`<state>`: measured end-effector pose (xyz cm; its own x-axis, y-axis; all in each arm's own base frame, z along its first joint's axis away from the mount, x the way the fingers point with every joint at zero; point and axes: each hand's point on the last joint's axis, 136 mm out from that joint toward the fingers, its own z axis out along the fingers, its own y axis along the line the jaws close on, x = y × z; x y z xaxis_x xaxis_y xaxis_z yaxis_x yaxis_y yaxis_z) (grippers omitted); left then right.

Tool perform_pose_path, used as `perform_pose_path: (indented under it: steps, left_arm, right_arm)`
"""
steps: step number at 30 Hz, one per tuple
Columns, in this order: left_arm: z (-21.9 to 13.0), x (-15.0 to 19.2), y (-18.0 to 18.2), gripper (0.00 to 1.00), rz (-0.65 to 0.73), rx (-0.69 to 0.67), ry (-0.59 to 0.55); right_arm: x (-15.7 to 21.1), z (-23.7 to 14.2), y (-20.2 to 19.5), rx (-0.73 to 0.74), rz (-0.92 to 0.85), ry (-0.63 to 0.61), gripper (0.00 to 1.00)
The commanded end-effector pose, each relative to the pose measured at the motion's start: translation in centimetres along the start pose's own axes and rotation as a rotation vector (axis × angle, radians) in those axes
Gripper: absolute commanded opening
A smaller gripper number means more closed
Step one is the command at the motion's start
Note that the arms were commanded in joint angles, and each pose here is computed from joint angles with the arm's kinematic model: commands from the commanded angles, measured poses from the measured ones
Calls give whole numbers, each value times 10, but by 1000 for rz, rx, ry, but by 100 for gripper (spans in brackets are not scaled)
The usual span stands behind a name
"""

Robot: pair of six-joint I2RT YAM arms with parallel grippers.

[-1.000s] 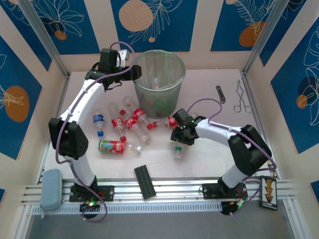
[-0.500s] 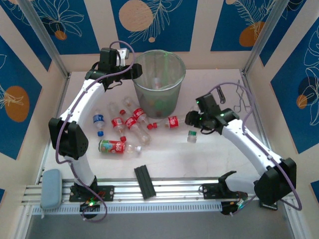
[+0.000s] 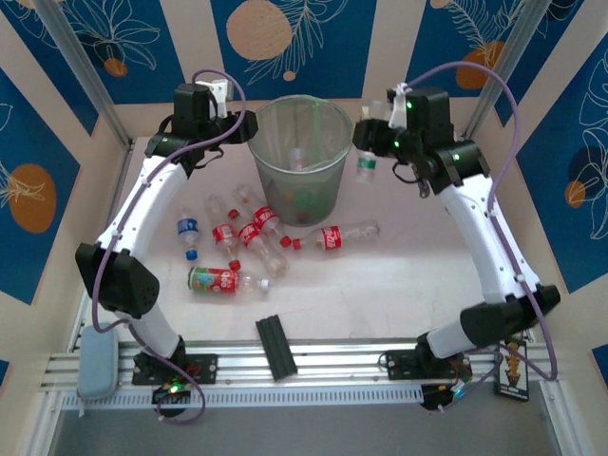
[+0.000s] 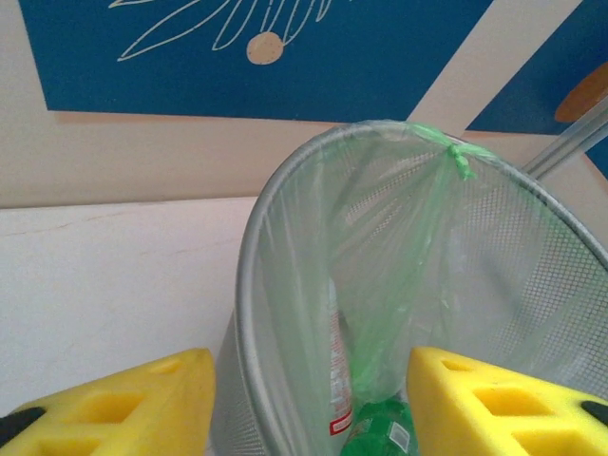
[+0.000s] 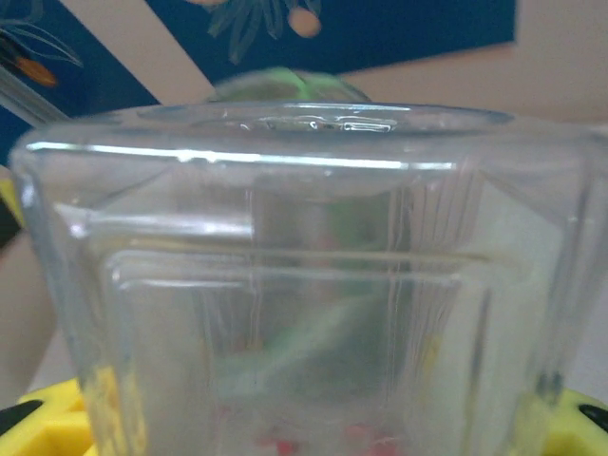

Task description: Put the plastic bottles in the bin

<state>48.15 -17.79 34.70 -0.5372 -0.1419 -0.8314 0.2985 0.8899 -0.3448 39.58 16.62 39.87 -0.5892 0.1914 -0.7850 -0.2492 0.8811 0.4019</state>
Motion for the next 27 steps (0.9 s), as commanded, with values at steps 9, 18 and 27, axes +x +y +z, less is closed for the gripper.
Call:
perform_pose_path:
  steps: [9,18,27]
  left_arm:
    - [12,21,0,50,-11,-20,39]
    - [21,28,-2,41,-17,-15,63]
    - [30,38,0,46,-17,-23,90]
  right_arm:
    - [-37,77,97,-304,-70,40,41]
    - [6,148,110,-346,-45,188,38]
    - [61,193,100,-331,-48,330,38]
